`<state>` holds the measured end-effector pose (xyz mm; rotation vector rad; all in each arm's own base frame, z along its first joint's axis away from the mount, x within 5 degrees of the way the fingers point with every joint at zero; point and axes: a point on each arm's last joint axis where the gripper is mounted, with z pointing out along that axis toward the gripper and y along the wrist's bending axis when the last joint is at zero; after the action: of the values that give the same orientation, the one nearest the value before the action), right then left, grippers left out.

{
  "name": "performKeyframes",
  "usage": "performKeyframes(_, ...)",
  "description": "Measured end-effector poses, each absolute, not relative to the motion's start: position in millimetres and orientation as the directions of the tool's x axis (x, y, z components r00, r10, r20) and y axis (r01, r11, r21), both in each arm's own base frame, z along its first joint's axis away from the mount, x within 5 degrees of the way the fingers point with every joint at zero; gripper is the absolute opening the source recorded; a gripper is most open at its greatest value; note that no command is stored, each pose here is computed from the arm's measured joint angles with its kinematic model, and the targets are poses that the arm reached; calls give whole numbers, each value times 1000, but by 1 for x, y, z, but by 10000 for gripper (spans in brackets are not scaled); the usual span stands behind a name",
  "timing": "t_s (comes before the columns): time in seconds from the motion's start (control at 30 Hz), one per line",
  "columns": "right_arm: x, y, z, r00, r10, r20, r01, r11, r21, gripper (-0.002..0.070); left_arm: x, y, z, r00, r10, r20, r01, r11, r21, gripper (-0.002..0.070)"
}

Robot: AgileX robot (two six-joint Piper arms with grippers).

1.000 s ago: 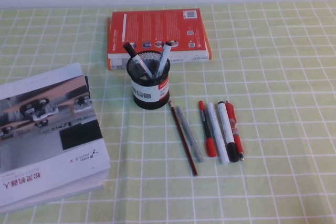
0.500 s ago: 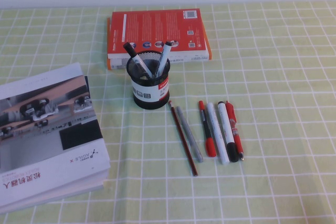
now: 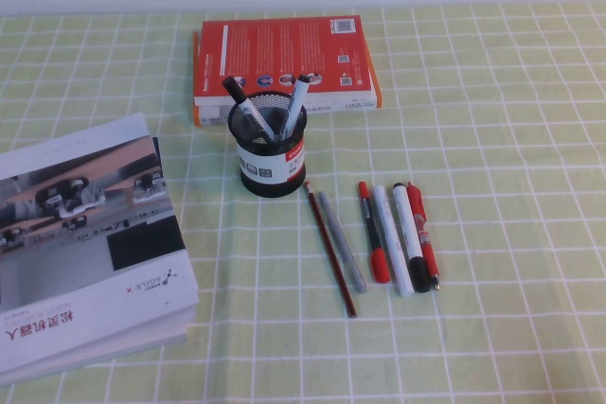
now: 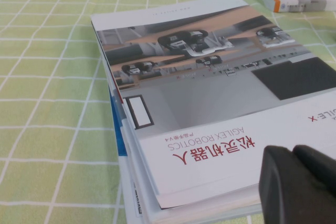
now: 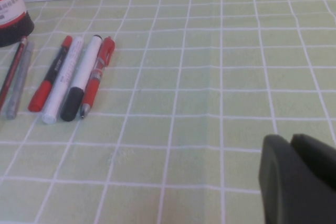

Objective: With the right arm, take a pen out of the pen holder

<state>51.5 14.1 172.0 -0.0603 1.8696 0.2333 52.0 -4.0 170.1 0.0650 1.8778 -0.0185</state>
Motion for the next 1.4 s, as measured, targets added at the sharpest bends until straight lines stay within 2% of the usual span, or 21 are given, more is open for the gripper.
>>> performKeyframes(0.1,52,15,176,-277,123,-953,-156,973,171,-13,52,-4,170,-302,36,-953,54,998,20,-5)
performKeyframes(0.23,54,15,185,-203,292,-935,-149,934,324,-13,52,-4,170,-302,36,-953,54,998,20,-5)
performKeyframes(0.4,55,14,195,-141,539,-831,-140,820,555,-13,52,-4,170,-302,36,-953,54,998,20,-5)
performKeyframes(0.53,56,14,197,-126,616,-778,-136,766,629,-13,52,-4,170,-302,36,-953,54,998,20,-5)
performKeyframes(0.97,55,16,200,-155,689,-708,-139,694,706,-13,52,-4,170,-302,36,-953,54,998,20,-5)
performKeyframes(1.13,61,25,217,-298,637,-711,-134,709,692,-12,52,-4,170,-302,36,-953,54,998,20,-5)
performKeyframes(1.4,89,37,230,-589,435,-681,-69,812,579,-13,52,-4,170,-302,36,-953,54,998,20,-5)
